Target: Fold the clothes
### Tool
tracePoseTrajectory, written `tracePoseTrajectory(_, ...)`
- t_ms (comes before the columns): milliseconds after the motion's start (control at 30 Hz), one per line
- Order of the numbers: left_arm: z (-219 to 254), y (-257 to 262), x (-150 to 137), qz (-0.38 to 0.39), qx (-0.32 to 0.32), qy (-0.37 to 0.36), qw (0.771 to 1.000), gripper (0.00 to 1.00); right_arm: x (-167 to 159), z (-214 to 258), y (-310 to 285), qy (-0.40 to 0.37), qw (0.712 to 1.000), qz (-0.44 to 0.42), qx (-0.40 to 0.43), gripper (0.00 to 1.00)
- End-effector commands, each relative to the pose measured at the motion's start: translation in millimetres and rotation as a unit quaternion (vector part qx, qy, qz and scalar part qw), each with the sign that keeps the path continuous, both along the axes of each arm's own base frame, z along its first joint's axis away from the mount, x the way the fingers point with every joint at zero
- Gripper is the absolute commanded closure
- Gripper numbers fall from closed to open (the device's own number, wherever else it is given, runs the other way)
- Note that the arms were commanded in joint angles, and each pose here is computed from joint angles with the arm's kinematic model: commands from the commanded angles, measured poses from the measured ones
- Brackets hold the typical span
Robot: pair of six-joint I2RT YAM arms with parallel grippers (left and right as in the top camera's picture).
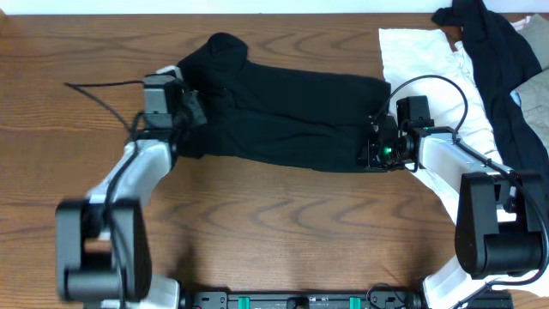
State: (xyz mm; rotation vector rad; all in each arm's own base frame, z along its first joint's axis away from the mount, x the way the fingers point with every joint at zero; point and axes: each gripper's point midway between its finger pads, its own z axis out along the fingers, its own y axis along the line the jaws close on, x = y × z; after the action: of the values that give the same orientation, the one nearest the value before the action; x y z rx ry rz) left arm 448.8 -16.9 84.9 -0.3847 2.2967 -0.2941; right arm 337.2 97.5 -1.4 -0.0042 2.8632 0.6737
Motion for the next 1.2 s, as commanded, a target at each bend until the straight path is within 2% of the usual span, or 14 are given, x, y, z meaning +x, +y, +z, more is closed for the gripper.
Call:
tracePoseTrajectory(0, 23, 43, -14, 0.046, 0.061, 0.003, 0.997, 0.91, -7, -11, -3, 0.018, 1.0, 0.002, -0.015, 0.9)
tracePoseTrajectory(133, 0, 54, -33, 0.057, 0.049, 0.062, 0.995, 0.91, -8, -11, -3, 0.019, 1.0, 0.002, -0.015, 0.9)
tracePoseTrajectory(233, -30, 32, -43, 0.008, -0.002, 0.108, 0.994, 0.91, -8, -11, -3, 0.019, 1.0, 0.002, -0.015, 0.9)
tracePoseTrajectory(333, -50, 27, -54, 0.0, -0.016, 0.148, 0.989, 0.91, -9, -11, -3, 0.022, 1.0, 0.002, -0.015, 0.89)
tracePoseTrajectory(433, -64, 27, -63, 0.001, -0.017, 0.178, 0.984, 0.83, -11, -12, -4, 0.027, 1.0, 0.002, -0.015, 0.89)
tracePoseTrajectory(467, -67, 28, -65, 0.003, -0.015, 0.182, 0.983, 0.77, -12, -12, -3, 0.027, 1.0, 0.002, -0.015, 0.89)
tracePoseTrajectory(633, -68, 39, -65, 0.02, 0.01, 0.183, 0.983, 0.74, -11, -12, -4, 0.027, 1.0, 0.002, -0.016, 0.89)
tracePoseTrajectory(700, -67, 42, -63, 0.02, 0.019, 0.179, 0.983, 0.63, -12, -12, -3, 0.027, 1.0, 0.002, -0.016, 0.89)
tracePoseTrajectory(867, -53, 43, -57, -0.018, 0.051, 0.154, 0.987, 0.53, -12, -13, -7, 0.028, 0.999, 0.0, -0.027, 0.88)
tracePoseTrajectory(967, -40, 44, -54, -0.025, 0.062, 0.137, 0.988, 0.52, -12, -13, -7, 0.028, 0.999, 0.0, -0.027, 0.88)
tracePoseTrajectory(1167, -32, 62, -59, 0.01, 0.105, 0.141, 0.984, 0.51, -12, -13, -7, 0.028, 0.999, 0.0, -0.027, 0.88)
